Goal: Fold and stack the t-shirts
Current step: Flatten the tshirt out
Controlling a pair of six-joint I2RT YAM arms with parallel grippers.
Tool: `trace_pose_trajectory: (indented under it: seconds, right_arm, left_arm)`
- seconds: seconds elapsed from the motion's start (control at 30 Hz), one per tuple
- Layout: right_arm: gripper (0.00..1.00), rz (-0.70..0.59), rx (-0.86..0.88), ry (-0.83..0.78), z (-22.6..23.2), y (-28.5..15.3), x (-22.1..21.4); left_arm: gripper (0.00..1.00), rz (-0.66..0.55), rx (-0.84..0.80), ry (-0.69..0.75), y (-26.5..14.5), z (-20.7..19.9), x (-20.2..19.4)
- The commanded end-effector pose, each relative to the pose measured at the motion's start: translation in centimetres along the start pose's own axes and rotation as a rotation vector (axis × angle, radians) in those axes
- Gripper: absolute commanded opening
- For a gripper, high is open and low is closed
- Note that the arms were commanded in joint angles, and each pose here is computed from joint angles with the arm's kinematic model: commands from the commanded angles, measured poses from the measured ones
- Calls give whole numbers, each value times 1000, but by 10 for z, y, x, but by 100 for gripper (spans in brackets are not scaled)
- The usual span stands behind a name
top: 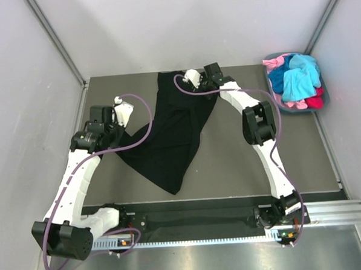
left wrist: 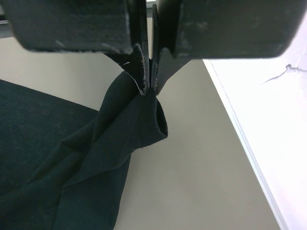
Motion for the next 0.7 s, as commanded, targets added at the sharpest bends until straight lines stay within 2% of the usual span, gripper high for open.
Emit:
trace_pose_trajectory:
  seconds: [0.0, 0.23, 0.37, 0.47, 0.53, 0.63, 0.67]
  right_arm:
    - [0, 132, 117, 107, 14, -35, -29]
    - [0, 102, 90, 181, 36, -132, -25]
    - [0, 113, 94, 211, 68, -204, -27]
    - [0, 112, 144, 235, 98, -243, -28]
    - [0, 109, 241, 266, 126, -259, -33]
    - [0, 71, 278, 258, 149, -292, -28]
    - [1, 58, 240, 242, 149, -304, -25]
  left_arm:
    - [0, -75, -13, -33, -5, 0, 7]
    - [0, -129, 13, -6, -10, 4, 15]
    - [0, -223, 51, 13, -21, 12, 31]
    - [0, -292, 2, 15, -30, 11, 48]
    - [0, -312, -26, 12, -36, 13, 63]
    - [0, -349, -72, 17, -43, 13, 80]
    - [0, -355, -83, 11, -43, 12, 84]
Point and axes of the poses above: each gripper's point midway between its finger pads, its own y axis out along the fingers, its own z axis along the line the jaws close on, x = y × z, the point moved 9 cm from there along -y, back along the fingers, and after that the axes turned 8 degrees about -y, right-handed, at the moved point
